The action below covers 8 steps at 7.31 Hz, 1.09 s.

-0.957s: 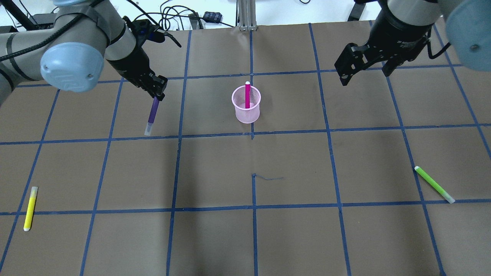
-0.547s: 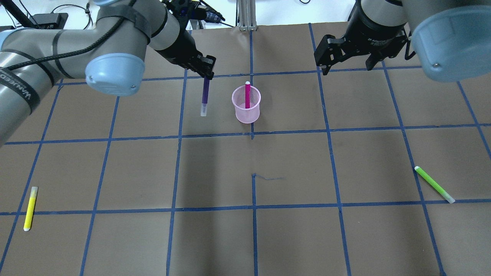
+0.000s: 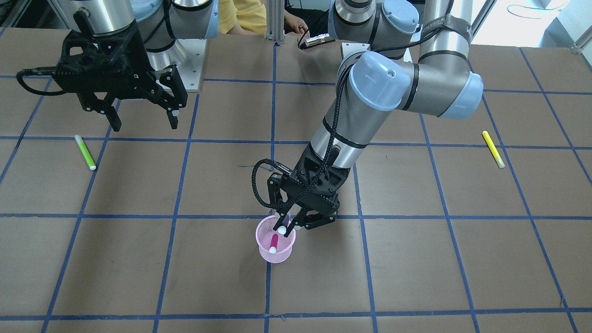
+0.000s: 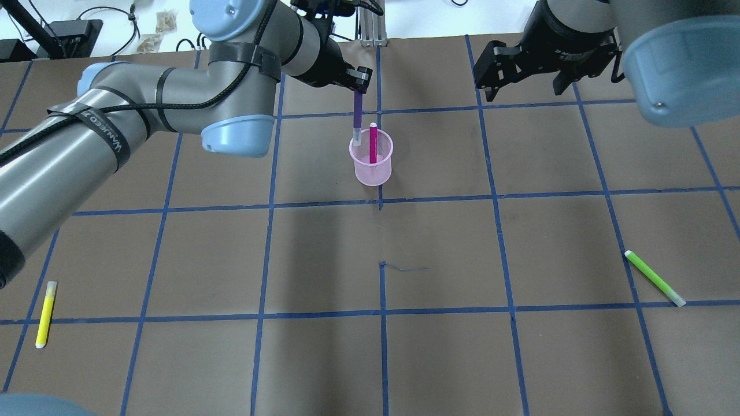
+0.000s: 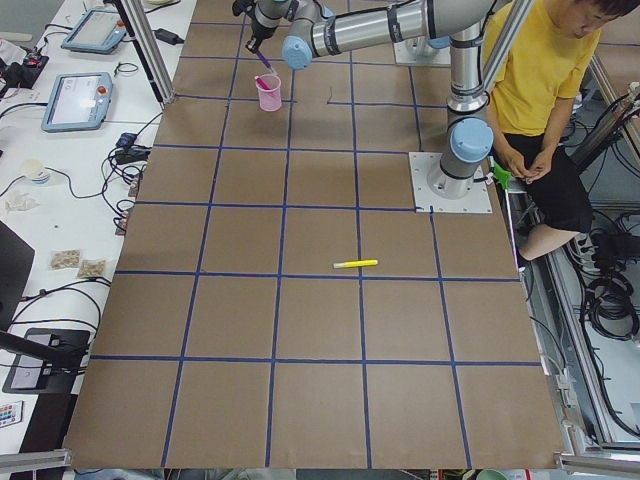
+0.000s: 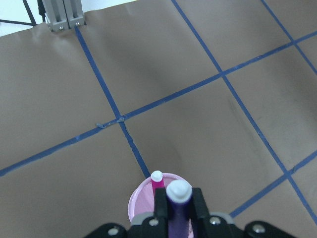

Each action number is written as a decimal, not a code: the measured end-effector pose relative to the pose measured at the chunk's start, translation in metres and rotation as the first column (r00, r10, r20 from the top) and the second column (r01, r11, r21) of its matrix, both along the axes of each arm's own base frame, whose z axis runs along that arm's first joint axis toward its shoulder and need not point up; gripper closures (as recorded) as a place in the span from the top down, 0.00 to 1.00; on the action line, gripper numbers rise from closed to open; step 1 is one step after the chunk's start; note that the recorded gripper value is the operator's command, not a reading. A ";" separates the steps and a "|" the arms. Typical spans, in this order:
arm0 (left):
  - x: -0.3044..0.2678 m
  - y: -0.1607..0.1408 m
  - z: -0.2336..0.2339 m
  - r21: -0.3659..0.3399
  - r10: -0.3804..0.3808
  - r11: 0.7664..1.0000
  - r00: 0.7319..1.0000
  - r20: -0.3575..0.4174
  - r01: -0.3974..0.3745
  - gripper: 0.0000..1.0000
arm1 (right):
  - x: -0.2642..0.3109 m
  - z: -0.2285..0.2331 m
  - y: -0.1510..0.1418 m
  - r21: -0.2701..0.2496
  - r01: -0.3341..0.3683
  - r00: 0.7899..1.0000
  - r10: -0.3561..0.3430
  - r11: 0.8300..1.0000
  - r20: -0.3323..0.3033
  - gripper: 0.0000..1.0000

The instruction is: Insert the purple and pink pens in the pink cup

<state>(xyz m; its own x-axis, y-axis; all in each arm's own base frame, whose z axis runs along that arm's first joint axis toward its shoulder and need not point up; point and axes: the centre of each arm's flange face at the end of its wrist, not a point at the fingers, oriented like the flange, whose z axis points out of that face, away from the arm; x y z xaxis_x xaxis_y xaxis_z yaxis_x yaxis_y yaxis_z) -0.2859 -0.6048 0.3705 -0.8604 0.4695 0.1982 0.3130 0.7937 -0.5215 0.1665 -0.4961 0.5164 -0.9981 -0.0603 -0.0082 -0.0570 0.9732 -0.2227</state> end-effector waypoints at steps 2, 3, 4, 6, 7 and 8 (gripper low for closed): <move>-0.014 -0.001 -0.011 -0.015 -0.002 1.000 1.000 -0.012 0.002 0.00 | 0.000 -0.001 0.001 0.016 0.070 0.997 -0.070 0.997 0.009 1.00; -0.017 -0.001 -0.015 -0.015 -0.006 1.000 1.000 -0.011 0.006 0.00 | -0.001 -0.002 0.001 0.020 0.097 0.995 -0.098 0.995 0.007 1.00; -0.018 -0.002 -0.018 -0.017 -0.012 1.000 1.000 -0.008 0.012 0.00 | -0.002 -0.004 0.001 0.023 0.107 0.994 -0.107 0.994 0.004 1.00; -0.018 -0.003 -0.025 -0.016 -0.020 1.000 1.000 -0.002 0.020 0.00 | -0.002 -0.009 -0.001 0.028 0.106 0.994 -0.106 0.994 0.003 1.00; -0.018 -0.004 -0.028 -0.022 -0.021 1.000 1.000 -0.002 0.021 0.00 | -0.002 -0.010 -0.001 0.030 0.105 0.994 -0.105 0.994 0.003 1.00; -0.018 -0.004 -0.031 -0.030 -0.024 0.999 1.000 0.001 0.024 0.00 | -0.002 -0.011 -0.002 0.032 0.105 0.994 -0.105 0.994 0.004 1.00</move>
<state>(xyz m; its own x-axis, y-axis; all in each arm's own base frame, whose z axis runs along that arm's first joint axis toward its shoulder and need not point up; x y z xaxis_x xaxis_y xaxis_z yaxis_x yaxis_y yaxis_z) -0.3038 -0.6092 0.3390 -0.8491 0.4954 0.1835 0.3316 0.7702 -0.5449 0.1645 -0.4977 0.5057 -0.9989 0.0452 -0.0136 0.0470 0.9803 -0.1920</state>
